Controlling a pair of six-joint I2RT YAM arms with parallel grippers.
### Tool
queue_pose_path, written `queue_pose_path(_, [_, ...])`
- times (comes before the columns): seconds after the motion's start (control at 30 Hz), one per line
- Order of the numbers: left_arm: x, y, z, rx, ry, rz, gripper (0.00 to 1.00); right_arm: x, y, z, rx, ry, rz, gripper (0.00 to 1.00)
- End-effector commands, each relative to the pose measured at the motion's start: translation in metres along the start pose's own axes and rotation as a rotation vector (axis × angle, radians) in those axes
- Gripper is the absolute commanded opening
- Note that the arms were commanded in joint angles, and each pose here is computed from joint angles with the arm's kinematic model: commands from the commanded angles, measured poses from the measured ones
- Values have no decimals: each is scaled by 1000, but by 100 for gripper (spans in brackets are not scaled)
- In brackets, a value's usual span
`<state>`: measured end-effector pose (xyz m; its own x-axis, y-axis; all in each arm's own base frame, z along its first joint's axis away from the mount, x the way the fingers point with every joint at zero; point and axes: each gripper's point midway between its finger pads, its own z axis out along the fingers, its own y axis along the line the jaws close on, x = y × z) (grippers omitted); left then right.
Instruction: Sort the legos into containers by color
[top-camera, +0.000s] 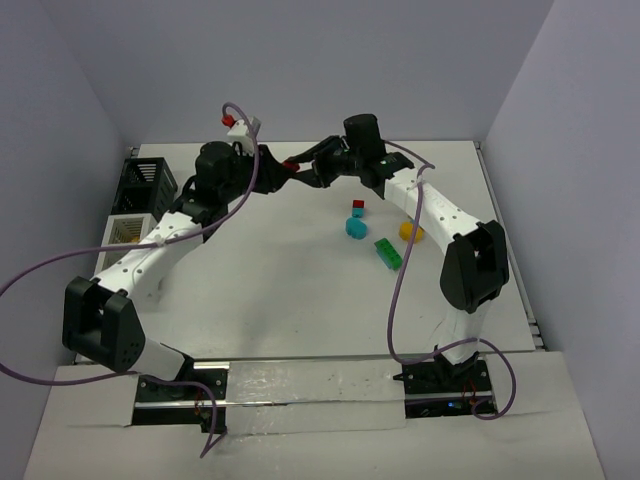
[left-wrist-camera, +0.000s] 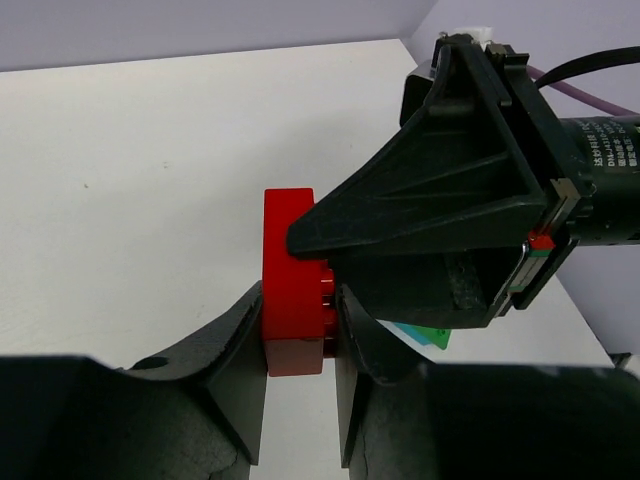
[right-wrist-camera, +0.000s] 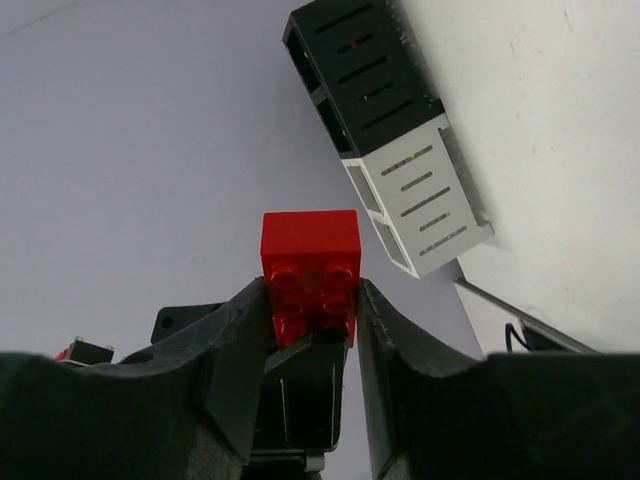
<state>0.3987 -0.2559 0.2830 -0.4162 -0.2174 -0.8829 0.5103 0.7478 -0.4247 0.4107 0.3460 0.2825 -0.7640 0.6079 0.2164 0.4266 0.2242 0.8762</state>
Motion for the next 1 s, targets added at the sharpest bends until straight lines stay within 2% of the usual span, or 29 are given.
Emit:
queue_pose_path(0.0, [-43,24,-16,-47,-65,32,0,2,34,-27,-108,-32,-131,71])
queue_pose_path(0.03, [-45,34,-24,-68,-48,34,0,-8,31,-29,-107,-53,-148,88])
queue_pose_path(0.07, [-56,50,-33,-90,-53,52,0,-14,27,-29,-102,-70,-184,97])
queue_pose_path(0.1, [-61,62,-41,-106,-41,61,0,-21,22,-30,-93,-84,-201,99])
queue_pose_path(0.3, [-68,146,-105,-251,189,110,0,-64,-4,-42,-50,-161,-290,100])
queue_pose_path(0.43, [-93,218,-162,-426,247,180,0,-78,-4,-51,-53,-191,-353,100])
queue_pose_path(0.5, [-94,250,-180,-481,289,145,0,-80,-4,-52,-55,-189,-376,100])
queue_pose_path(0.63, [-88,293,-186,-521,364,87,0,-79,-6,-51,-63,-174,-390,100])
queue_pose_path(0.77, [-93,322,-187,-561,376,73,0,-80,-9,-51,-65,-166,-420,100])
queue_pose_path(0.97, [-78,357,-177,-599,429,55,1,-88,-11,-56,-57,-183,-447,100])
